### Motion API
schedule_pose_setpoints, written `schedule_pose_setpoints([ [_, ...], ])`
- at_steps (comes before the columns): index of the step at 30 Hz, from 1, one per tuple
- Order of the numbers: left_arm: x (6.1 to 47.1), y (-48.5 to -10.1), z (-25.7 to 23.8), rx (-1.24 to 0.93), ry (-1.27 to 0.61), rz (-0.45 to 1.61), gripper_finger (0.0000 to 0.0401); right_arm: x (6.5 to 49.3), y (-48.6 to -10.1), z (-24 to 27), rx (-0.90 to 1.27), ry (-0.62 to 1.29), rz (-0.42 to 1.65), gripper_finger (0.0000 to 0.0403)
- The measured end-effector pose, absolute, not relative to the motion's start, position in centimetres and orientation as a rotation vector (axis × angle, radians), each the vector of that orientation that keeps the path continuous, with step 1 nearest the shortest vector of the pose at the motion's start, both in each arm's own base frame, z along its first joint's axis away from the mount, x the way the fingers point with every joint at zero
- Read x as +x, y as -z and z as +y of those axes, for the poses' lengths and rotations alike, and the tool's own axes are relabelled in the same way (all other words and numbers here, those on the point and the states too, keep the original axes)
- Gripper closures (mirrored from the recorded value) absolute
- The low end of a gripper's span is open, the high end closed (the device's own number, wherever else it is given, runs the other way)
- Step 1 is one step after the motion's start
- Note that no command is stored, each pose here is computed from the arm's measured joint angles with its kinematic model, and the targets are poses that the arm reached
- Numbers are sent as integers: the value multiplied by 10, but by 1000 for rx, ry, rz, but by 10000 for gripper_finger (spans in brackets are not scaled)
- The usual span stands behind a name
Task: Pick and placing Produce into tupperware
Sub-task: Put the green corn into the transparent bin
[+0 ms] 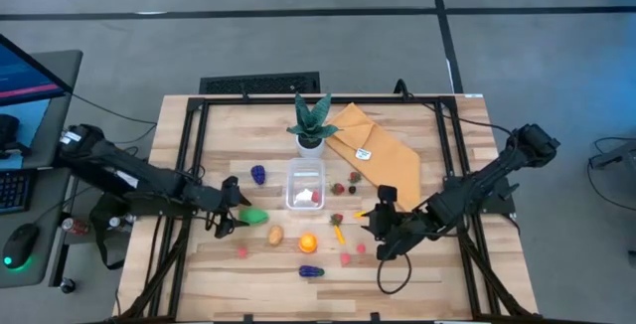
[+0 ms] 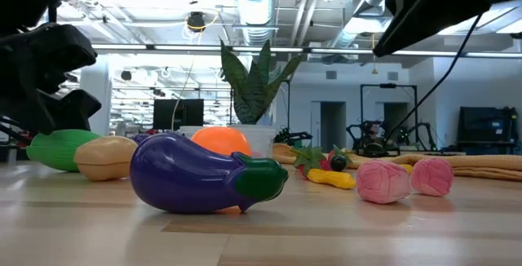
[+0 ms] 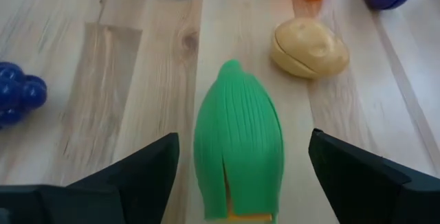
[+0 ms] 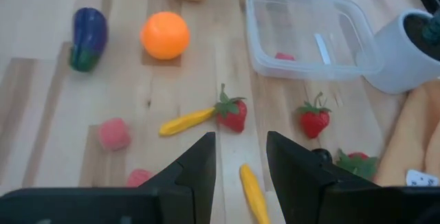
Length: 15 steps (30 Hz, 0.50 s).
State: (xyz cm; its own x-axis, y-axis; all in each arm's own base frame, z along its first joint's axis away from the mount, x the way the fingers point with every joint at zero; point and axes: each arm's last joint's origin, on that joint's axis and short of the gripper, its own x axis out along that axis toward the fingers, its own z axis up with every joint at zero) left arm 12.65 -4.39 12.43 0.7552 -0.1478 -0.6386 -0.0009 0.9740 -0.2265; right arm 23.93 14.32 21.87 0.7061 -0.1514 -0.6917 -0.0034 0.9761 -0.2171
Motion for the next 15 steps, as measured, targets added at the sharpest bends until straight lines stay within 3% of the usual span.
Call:
schedule_pose_setpoints([
  [15,140,-112,-49,-235,81,749,87,234,-221,156,-212,33,752,280],
])
